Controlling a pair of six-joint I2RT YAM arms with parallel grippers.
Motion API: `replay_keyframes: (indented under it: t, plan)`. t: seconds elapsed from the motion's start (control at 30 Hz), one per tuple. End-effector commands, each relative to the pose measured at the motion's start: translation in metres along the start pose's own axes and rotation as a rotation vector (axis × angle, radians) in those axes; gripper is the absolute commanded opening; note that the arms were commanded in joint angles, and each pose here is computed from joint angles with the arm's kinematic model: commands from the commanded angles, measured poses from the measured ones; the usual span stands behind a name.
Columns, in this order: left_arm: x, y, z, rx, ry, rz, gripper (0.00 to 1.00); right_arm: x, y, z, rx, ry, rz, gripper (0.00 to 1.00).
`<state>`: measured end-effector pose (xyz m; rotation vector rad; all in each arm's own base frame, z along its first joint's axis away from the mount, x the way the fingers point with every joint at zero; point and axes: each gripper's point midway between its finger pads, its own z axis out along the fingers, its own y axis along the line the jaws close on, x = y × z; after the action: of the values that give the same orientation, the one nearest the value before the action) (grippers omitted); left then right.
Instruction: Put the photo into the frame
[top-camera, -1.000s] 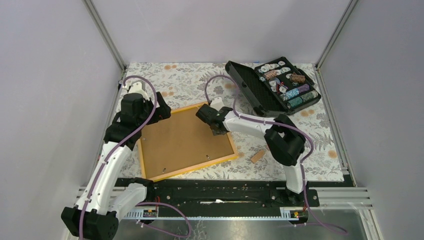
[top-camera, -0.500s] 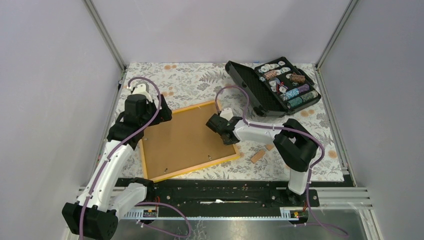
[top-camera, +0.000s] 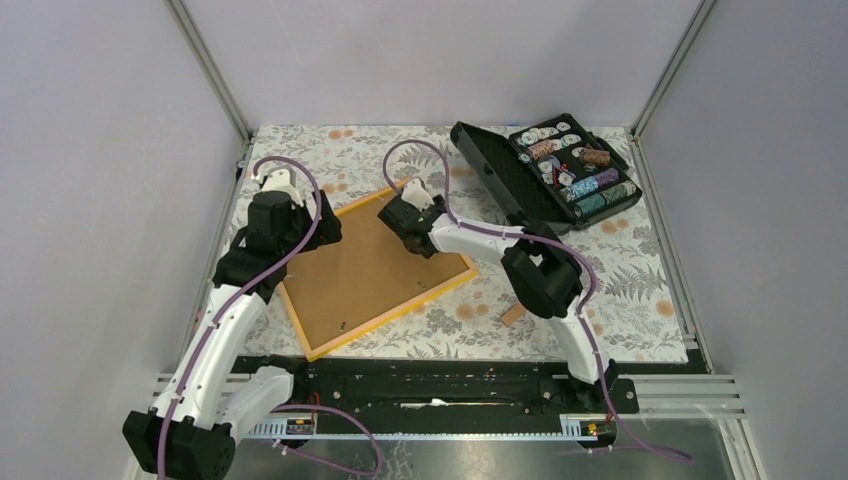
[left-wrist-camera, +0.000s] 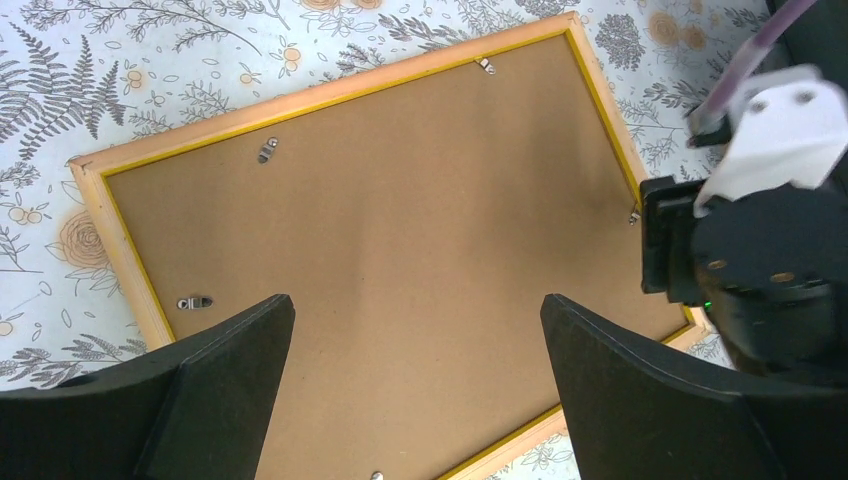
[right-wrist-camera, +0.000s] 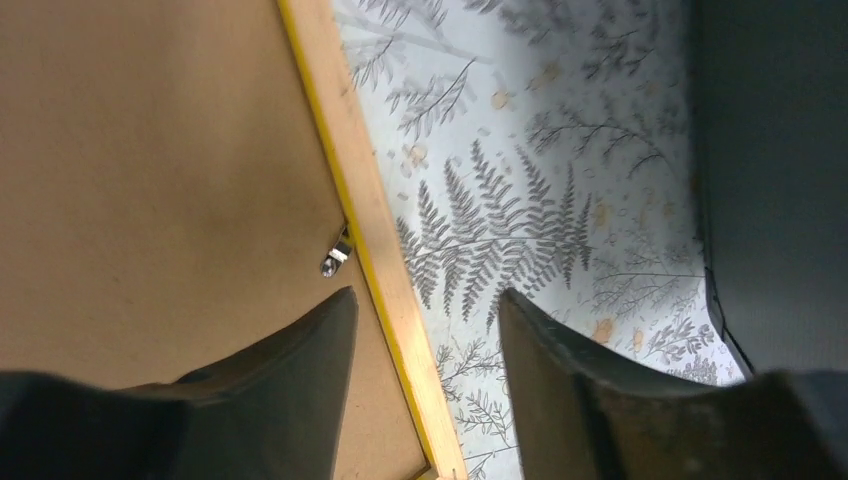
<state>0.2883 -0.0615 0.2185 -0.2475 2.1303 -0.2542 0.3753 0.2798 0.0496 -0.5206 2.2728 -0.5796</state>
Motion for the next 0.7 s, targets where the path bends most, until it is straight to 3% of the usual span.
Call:
replay_keyframes:
  t: [0.0, 0.13, 0.27, 0.33, 0.5, 0.67]
  plan:
    - [-0.017, 0.002, -0.008, -0.011, -0.088, 0.004, 0.99, -0.039, -0.036, -0.03, 0.069, -0.059, 0.07, 0.67]
    - [-0.019, 0.003, -0.009, -0.021, -0.098, 0.005, 0.98, -0.018, -0.017, -0.066, -0.122, 0.015, 0.272, 0.83]
    - [-0.016, -0.002, -0.004, 0.001, -0.069, 0.012, 0.99, 0.004, 0.036, -0.111, -0.427, 0.083, 0.451, 0.93]
    - [-0.014, -0.006, -0.003, 0.021, -0.057, 0.014, 0.98, 0.016, 0.05, -0.126, -0.482, 0.121, 0.509, 0.95]
    - [-0.017, -0.002, -0.007, 0.003, -0.081, 0.012, 0.98, 0.043, 0.056, -0.137, -0.518, 0.174, 0.652, 0.98]
    - [-0.023, -0.003, -0.014, 0.012, -0.113, 0.003, 0.99, 0.069, 0.045, -0.121, -0.419, 0.191, 0.918, 0.92]
